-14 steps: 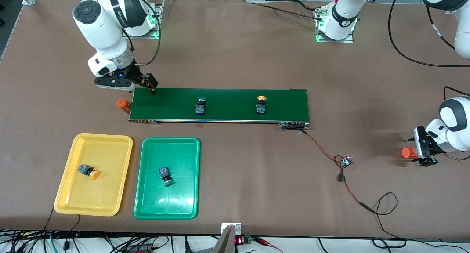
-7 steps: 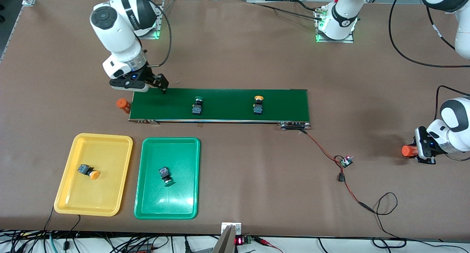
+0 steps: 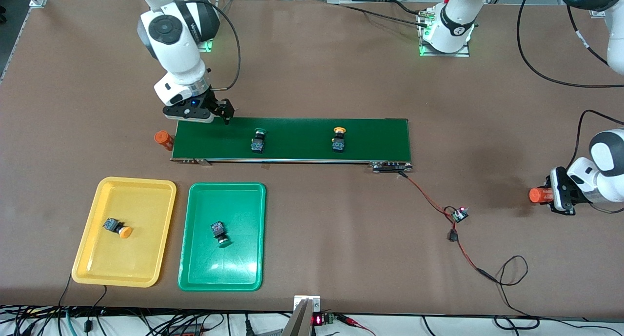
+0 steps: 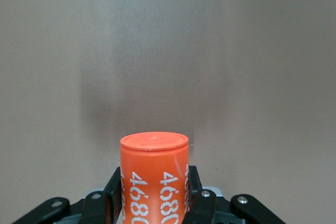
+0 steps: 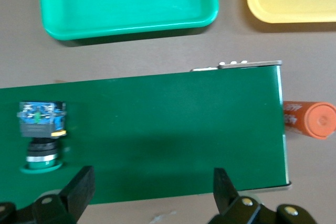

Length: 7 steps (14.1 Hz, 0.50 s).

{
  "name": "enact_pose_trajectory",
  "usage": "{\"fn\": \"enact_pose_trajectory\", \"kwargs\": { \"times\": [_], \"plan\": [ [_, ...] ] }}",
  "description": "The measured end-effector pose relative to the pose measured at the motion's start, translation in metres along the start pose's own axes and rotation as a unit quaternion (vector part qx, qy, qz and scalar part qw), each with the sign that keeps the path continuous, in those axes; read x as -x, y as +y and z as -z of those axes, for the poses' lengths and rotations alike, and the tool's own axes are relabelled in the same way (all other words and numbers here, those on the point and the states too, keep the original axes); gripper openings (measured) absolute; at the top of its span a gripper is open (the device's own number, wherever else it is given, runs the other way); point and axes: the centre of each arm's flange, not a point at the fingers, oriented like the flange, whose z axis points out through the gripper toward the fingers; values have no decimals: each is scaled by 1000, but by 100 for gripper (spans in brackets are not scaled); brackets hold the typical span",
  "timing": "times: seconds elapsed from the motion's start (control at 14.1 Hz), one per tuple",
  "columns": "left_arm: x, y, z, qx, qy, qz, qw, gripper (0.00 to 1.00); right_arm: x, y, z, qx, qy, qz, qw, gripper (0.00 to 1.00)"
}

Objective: Sort buttons by color to trays
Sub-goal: 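Carry the orange cylinder over the belt end with the left gripper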

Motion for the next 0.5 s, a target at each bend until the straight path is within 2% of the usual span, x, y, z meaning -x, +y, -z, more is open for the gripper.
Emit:
{"fn": "enact_pose_trajectory", "kwargs": {
  "times": [0.21, 0.5],
  "plan": [
    [-29, 3, 23, 7, 1, -15, 1000, 50, 0, -3, -6, 21, -2, 17, 1000, 100],
    [-101, 12, 32, 30, 6, -67, 997, 50, -10, -6, 4, 27, -3, 16, 999, 100]
  ]
}}
